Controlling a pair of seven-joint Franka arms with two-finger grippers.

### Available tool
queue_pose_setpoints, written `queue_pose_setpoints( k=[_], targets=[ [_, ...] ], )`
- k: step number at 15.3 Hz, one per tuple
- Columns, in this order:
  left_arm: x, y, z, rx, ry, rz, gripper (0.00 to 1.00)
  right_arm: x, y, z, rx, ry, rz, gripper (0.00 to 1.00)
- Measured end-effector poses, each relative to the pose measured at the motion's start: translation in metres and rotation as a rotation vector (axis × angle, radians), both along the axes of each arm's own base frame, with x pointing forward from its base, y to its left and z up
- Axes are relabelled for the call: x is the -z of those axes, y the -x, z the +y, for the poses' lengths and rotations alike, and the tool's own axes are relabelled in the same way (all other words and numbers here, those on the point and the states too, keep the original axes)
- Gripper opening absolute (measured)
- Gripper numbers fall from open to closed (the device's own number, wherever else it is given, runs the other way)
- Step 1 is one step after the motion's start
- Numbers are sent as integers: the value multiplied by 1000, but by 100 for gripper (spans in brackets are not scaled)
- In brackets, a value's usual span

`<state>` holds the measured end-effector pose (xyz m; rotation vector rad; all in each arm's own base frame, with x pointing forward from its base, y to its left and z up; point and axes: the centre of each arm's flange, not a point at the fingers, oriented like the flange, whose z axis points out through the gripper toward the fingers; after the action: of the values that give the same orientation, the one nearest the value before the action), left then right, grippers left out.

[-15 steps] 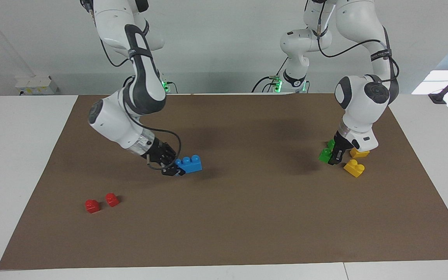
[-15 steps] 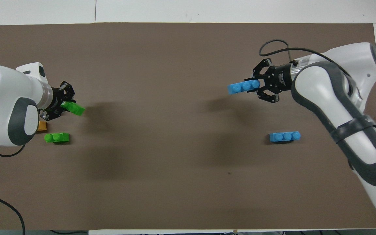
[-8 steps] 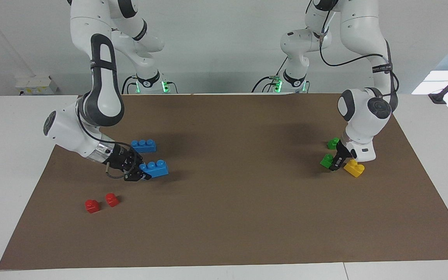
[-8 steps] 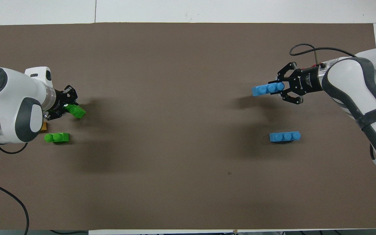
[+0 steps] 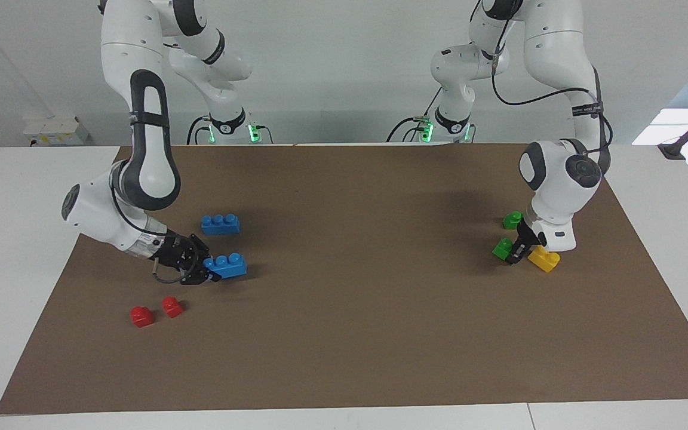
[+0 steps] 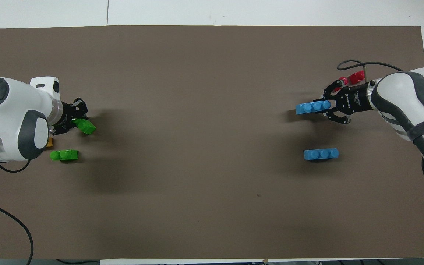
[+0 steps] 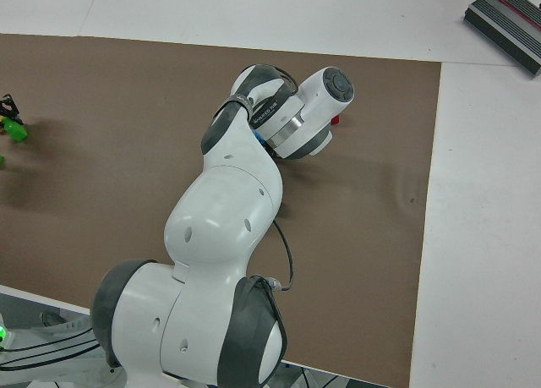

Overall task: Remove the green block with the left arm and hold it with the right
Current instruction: 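Set down the green brick with the left gripper while the right gripper sets blue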

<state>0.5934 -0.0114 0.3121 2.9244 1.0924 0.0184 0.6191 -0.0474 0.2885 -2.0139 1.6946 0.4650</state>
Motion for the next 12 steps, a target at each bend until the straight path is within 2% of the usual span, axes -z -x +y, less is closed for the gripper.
queue_pose_setpoints(
  k=[3, 6, 7, 11, 12],
  targets=[
    [0, 0, 1, 58, -1, -1, 35, 22, 12, -8, 43, 33, 5, 35],
    [0, 0, 8, 72, -2, -4, 35, 21, 15, -8, 51, 41, -5, 35],
    [0, -1, 11, 73, -2, -5, 41, 21, 16, -8, 53, 42, -5, 35],
    [0, -1, 12, 76, -2, -8, 79, 21, 17, -16, 65, 41, -4, 35],
    [0, -1, 12, 76, -2, -9, 94, 21, 18, -19, 71, 41, -3, 35]
  ],
)
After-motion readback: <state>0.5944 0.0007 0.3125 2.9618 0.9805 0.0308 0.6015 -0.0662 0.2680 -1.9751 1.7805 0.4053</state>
